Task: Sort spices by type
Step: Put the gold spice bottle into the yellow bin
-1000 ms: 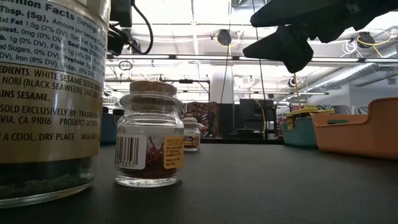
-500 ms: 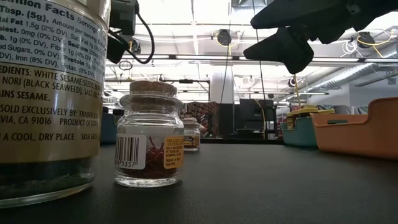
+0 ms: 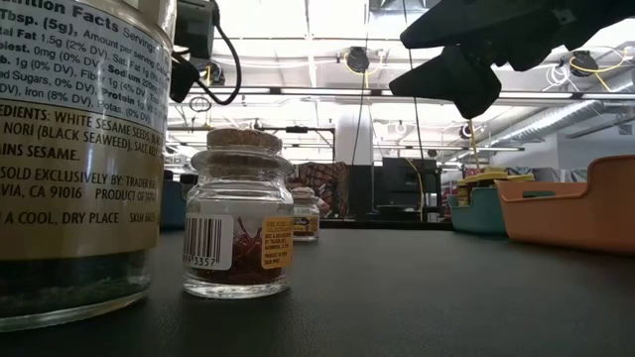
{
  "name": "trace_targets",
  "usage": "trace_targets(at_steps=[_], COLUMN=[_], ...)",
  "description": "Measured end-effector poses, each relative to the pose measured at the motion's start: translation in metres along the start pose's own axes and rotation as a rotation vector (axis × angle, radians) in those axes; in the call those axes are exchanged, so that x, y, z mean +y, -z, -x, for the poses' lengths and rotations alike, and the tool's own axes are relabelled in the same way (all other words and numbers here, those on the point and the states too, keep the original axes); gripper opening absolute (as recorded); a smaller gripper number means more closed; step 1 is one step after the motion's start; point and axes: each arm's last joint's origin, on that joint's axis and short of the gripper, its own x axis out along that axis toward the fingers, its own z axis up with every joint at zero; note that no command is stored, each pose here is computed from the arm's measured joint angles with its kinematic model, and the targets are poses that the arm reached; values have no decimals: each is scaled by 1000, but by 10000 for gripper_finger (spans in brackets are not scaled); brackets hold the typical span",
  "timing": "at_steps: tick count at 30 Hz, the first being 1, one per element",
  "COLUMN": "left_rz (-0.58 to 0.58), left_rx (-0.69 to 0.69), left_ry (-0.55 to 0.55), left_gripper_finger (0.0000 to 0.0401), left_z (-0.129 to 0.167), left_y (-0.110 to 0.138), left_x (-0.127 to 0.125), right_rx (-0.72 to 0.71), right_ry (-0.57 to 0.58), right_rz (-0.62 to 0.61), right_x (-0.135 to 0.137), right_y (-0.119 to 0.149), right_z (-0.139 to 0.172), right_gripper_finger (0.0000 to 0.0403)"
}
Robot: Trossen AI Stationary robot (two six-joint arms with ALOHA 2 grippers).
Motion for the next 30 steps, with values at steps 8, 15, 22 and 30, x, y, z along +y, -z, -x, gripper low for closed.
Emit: trace_targets(at_steps=[8,15,22,30], left_rz=[-23,-18,-3,-35], left_rx=[12,19,117,154], left_ry=[20,42,36,27], left_gripper_finger=[341,341,341,341], left_z=[0,0,-24,-48], left_y=[1,1,12,20], left_x=[0,-1,0,0], right_rx=[0,0,3,7], right_ry=[0,0,1,3], right_rz=[1,4,5,15], right_x=[0,0,0,0], right_y=[0,0,0,1], right_z=[0,0,0,0], right_gripper_finger=[260,260,260,260])
